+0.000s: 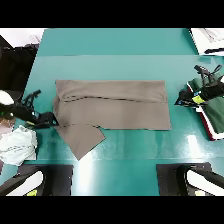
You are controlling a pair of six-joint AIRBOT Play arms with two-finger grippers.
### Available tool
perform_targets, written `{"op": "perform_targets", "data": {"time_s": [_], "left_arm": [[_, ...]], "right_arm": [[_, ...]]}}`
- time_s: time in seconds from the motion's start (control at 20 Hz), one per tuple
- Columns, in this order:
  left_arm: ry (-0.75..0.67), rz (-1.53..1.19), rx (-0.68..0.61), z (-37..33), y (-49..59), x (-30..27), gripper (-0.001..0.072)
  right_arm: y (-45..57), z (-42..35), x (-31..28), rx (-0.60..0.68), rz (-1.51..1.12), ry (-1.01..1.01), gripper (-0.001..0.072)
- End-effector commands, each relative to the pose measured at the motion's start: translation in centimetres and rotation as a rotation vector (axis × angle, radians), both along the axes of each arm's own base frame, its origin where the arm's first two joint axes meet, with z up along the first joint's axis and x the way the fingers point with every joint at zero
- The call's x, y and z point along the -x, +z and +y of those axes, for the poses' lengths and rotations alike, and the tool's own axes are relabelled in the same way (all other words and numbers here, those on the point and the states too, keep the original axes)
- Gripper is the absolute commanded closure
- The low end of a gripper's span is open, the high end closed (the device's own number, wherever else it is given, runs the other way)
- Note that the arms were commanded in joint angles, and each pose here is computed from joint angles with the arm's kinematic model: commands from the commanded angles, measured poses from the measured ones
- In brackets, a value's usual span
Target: Fold the shirts.
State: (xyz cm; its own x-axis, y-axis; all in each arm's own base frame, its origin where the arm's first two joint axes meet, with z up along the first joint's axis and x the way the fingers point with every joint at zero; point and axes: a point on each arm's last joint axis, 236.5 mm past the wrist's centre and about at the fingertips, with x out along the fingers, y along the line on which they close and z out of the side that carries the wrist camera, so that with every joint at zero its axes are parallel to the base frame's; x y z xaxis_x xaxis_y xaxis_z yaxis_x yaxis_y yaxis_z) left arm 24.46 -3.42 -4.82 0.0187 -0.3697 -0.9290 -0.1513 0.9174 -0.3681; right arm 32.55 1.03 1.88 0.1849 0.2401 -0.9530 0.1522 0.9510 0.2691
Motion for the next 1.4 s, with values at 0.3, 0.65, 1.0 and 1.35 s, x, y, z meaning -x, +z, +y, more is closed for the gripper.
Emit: {"op": "perform_targets", "data": {"time_s": [0.3, 0.65, 1.0, 1.35], "left_arm": [[0.111, 0.034, 0.086, -2.5, -3.5, 3.1, 0.0104], [0.194, -0.062, 0.131, -3.2, -3.1, 0.3, 0.0403], [0.111, -0.089, 0.214, -4.9, -1.1, 0.2, 0.0682], [0.051, -0.110, 0.230, -5.2, 0.2, -0.1, 0.0681]], "right_arm": [[0.8, -0.1, -0.1, -0.007, -0.056, -0.016, 0.0374], [0.8, -0.1, 0.0, -0.007, -0.054, -0.015, 0.0374], [-0.4, -0.2, 3.1, -0.026, 0.062, 0.043, 0.0374], [-9.3, -0.2, 10.5, -0.107, 0.348, 0.002, 0.0220]]}}
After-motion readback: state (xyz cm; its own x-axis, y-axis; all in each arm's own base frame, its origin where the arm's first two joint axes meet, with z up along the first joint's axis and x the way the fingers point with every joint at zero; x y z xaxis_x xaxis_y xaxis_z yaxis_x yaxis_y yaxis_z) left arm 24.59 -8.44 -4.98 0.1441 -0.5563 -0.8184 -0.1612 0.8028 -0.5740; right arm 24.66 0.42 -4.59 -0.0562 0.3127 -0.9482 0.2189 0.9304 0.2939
